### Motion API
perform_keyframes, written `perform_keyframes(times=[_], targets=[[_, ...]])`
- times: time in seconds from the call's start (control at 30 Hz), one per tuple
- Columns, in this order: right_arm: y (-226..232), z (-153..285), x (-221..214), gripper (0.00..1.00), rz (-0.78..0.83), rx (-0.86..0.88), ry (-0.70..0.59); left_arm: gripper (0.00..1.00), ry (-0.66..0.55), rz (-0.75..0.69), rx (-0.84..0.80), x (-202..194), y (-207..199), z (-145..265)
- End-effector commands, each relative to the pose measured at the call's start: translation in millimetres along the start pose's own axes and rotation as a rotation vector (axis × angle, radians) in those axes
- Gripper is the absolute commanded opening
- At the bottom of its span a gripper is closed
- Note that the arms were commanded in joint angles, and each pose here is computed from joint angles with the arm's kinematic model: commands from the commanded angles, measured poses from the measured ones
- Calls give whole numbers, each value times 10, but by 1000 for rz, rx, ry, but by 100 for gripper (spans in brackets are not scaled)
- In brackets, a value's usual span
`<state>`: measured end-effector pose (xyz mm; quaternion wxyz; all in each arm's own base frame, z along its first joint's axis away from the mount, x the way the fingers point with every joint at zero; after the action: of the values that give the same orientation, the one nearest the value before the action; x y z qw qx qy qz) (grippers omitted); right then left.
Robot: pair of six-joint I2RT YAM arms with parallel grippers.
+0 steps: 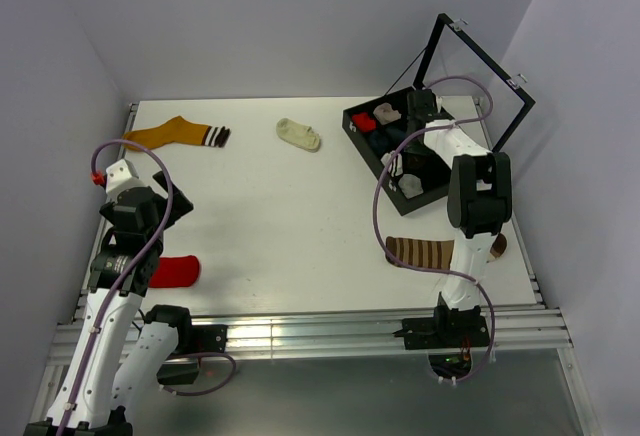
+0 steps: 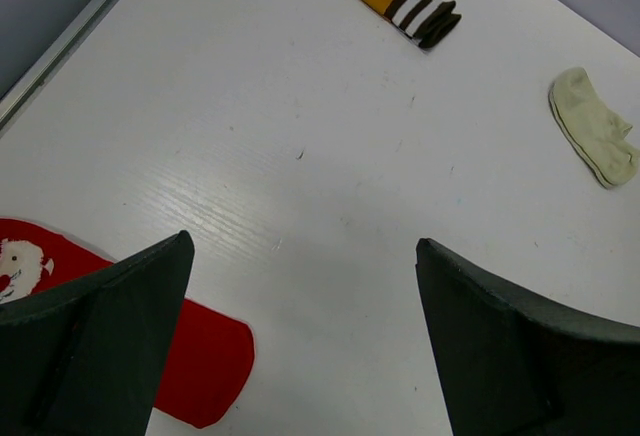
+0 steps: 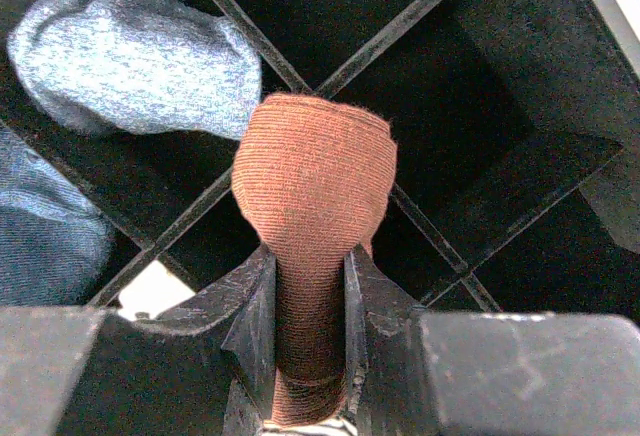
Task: Roll the socks
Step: Place the sock in the storage box.
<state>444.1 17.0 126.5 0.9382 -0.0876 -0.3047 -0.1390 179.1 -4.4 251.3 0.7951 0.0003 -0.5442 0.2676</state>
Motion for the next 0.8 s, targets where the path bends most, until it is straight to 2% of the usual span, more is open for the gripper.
perform_keyframes(times=[0.0,0.3,0.43,0.53,0.57,0.6,0.7,0.77], targets=[[-84,-247,-176,0,-5,-20,73,99,-40,28,3,42,-9,-7],[-203,-396,-476,0,-44,-57,156,99,-41,30,2,47,-11,-5],[-231,-410,-420,0,-69,-78,148,99,-44,33,10,48,-2,-3],[-222,-443,-442,5,-66,-87,182,99,-48,34,12,53,4,5],[-216,-436,-438,9,-71,-81,181,99,-50,35,11,54,5,8],[-210,-430,-418,18,-74,-67,171,99,-49,35,10,54,4,8],[-194,-306,-355,31,-79,-25,142,100,-50,36,9,52,4,8],[-199,-190,-283,36,-85,-5,114,99,-55,37,7,63,3,15]])
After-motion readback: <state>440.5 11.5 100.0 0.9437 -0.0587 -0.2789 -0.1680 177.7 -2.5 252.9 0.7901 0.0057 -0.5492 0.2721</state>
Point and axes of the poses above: each gripper's point midway between its finger pads, its own z axis back along the fingers, its own y axis along the line the jaws close on, x = y × z, the point moved 8 cm from there along z, back along the fingers
